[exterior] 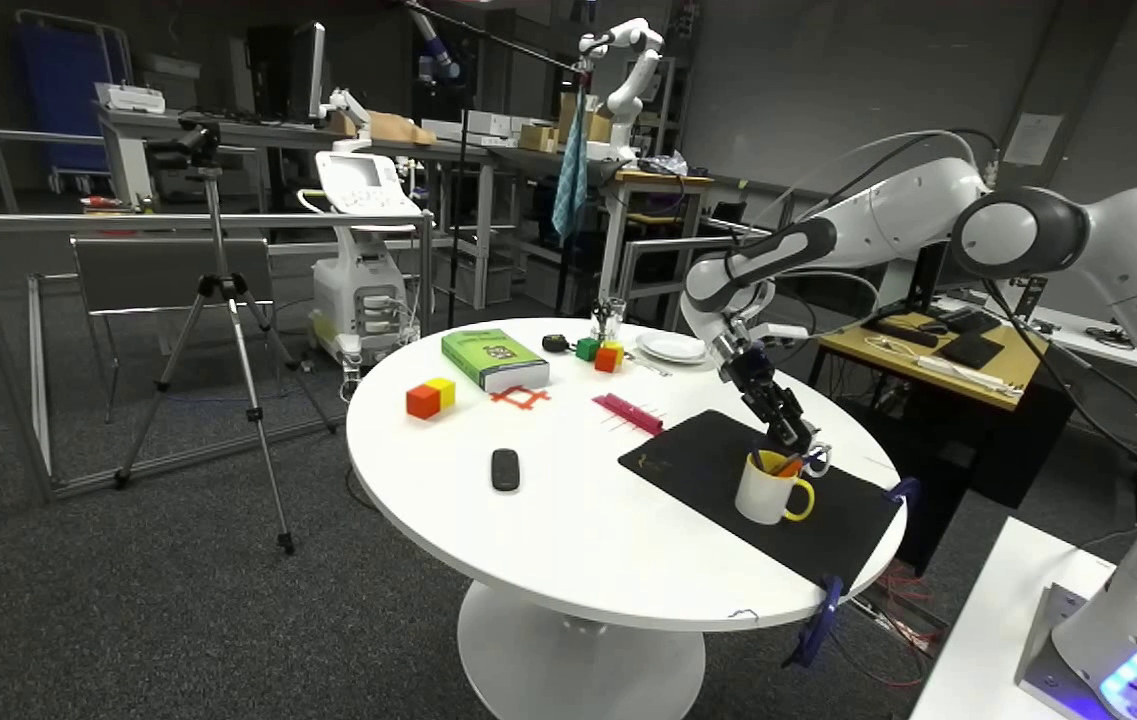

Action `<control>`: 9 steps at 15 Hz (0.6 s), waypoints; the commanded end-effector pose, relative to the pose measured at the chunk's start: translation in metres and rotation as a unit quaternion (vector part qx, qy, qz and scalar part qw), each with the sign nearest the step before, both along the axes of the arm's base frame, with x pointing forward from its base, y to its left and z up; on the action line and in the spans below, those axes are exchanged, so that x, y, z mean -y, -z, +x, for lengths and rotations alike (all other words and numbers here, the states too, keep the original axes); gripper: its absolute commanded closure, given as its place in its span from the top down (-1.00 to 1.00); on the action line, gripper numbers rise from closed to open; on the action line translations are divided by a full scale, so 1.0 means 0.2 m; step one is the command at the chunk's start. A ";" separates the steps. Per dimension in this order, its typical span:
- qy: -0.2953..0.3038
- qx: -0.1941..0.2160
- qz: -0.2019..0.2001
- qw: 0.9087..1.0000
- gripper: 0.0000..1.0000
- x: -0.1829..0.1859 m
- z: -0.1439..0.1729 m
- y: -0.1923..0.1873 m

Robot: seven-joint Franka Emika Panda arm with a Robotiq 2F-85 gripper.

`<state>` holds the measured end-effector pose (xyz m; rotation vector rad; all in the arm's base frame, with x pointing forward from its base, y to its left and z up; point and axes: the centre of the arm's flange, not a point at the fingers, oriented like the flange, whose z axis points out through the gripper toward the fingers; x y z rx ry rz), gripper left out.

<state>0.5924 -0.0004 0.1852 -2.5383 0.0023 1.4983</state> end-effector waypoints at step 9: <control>0.018 0.074 -0.049 0.996 1.00 0.24 0.03 -0.43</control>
